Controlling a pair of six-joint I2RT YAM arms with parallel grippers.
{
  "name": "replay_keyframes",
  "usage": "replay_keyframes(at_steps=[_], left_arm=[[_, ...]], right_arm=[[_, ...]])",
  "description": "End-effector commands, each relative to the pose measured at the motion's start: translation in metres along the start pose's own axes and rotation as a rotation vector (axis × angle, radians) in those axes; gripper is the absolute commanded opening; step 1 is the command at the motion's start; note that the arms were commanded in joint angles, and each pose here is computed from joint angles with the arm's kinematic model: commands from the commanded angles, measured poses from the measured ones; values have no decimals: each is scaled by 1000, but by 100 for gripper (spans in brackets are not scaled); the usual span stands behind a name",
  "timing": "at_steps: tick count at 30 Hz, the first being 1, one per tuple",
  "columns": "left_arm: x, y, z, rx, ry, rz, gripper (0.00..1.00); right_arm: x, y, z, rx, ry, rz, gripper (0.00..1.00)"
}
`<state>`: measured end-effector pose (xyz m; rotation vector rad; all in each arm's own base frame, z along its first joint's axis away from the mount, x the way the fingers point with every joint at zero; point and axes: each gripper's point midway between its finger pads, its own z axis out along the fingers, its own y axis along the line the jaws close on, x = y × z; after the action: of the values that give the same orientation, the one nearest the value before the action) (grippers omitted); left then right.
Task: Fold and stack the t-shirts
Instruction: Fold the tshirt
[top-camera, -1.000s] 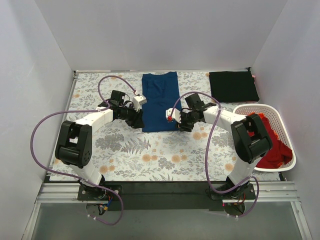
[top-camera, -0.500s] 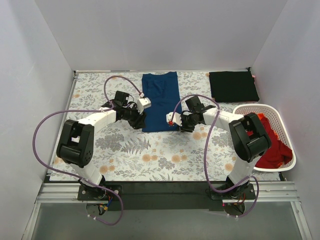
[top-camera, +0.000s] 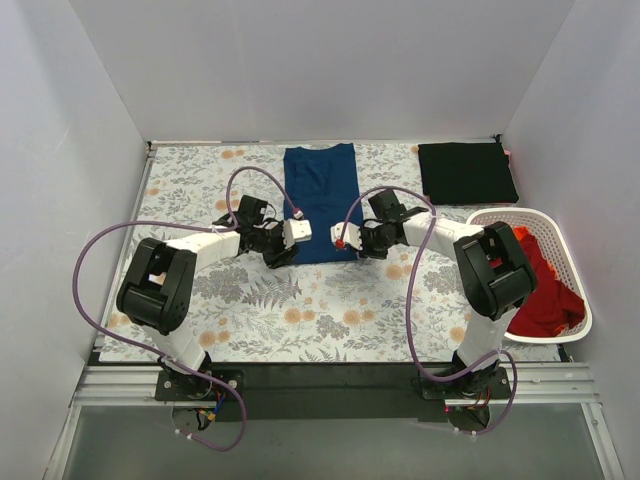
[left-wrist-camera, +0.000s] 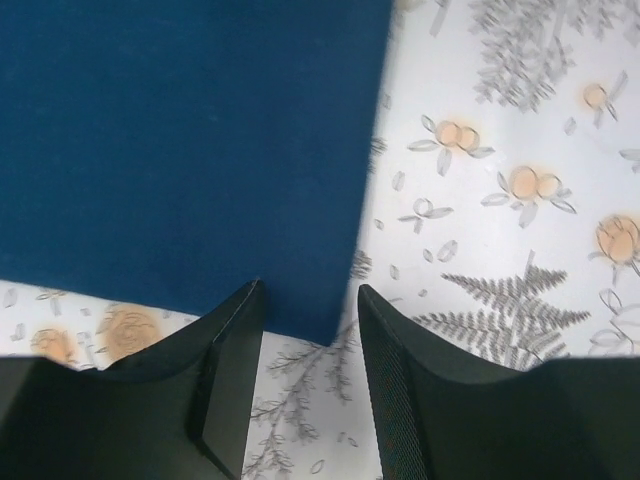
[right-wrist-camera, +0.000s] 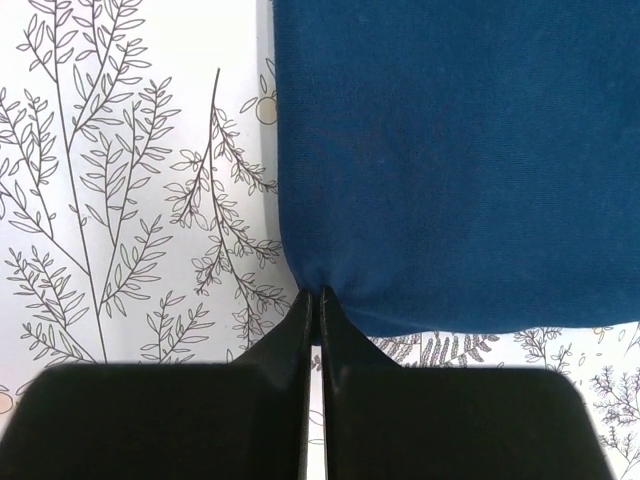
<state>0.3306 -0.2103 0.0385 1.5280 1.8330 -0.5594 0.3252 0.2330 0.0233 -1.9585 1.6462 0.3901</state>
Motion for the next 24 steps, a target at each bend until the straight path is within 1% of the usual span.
replay_keyframes(at_steps=[1, 3, 8, 13, 16, 17, 19, 20, 21, 24], left_arm=[[-11, -7, -9, 16, -62, 154, 42], [-9, -12, -8, 29, -70, 183, 42], [-7, -13, -3, 46, -74, 196, 42], [10, -8, 7, 50, -22, 197, 39], [19, -8, 11, 56, 7, 208, 27], [20, -9, 11, 59, 13, 215, 20], [19, -9, 8, 60, 14, 224, 11], [17, -9, 7, 62, 15, 219, 2], [15, -8, 6, 59, 13, 204, 0], [5, -3, 0, 52, 6, 167, 0]], right_arm=[[10, 9, 6, -60, 35, 35, 1], [9, 11, 5, -74, 35, 44, 1], [8, 10, 5, -98, 38, 65, 1], [6, 8, 4, -110, 32, 77, 1], [4, 6, 5, -113, 30, 81, 1], [3, 4, 4, -111, 29, 84, 1], [-1, -1, 2, -101, 24, 93, 1], [-3, -4, 0, -95, 16, 96, 1], [-4, -5, -2, -94, 12, 100, 1], [-11, -15, -12, -64, -6, 103, 1]])
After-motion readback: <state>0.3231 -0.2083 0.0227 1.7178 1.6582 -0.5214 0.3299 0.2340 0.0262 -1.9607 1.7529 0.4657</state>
